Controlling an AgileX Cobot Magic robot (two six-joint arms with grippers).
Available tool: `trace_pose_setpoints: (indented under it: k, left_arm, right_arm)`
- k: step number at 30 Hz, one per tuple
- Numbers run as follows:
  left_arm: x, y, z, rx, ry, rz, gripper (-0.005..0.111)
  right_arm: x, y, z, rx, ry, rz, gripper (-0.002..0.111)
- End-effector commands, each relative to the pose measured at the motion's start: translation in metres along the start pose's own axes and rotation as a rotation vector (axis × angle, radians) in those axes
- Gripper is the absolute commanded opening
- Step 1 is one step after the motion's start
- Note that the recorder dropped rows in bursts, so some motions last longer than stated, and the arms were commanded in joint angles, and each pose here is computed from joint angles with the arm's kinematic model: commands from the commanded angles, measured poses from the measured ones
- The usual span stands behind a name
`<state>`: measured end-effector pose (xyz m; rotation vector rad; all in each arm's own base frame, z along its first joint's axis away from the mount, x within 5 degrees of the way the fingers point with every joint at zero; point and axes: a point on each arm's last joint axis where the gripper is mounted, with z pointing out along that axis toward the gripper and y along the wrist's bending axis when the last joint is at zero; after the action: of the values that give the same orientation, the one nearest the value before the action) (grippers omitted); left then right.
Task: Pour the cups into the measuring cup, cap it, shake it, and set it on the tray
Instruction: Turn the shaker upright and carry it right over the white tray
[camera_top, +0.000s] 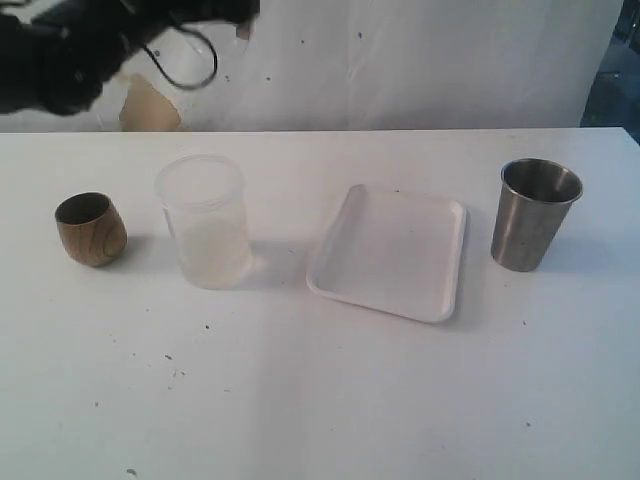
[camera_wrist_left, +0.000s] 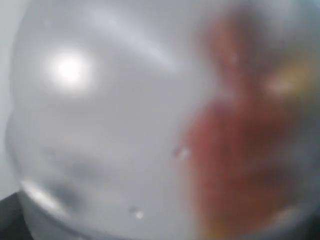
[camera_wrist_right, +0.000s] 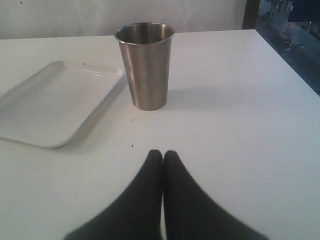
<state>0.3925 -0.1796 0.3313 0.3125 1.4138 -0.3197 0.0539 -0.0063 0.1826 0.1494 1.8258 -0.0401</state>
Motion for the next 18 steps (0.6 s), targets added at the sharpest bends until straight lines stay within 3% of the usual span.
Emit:
trace_pose_setpoints:
  k: [1, 4, 11, 13, 18]
  left_arm:
    - [-0.014, -0.008, -0.003, 0.032, 0.146, -0.477, 0.0]
    - [-0.01, -0.045, -0.007, 0.219, 0.204, -0.263, 0.0]
    - [0.02, -0.113, -0.007, 0.505, 0.217, -0.28, 0.0]
    - [0.036, -0.126, -0.005, 0.564, 0.212, -0.273, 0.0]
    - [0.085, -0.146, -0.001, 0.656, 0.209, -0.12, 0.0]
  right_arm:
    - [0.0, 0.0, 0.0, 0.0, -0.003, -0.005, 0.0]
    - [0.0, 0.0, 0.0, 0.0, -0.003, -0.005, 0.0]
    - [0.0, 0.0, 0.0, 0.0, -0.003, -0.005, 0.0]
    - [0.0, 0.0, 0.0, 0.0, -0.003, -0.005, 0.0]
    - [0.0, 0.0, 0.0, 0.0, -0.003, -0.005, 0.0]
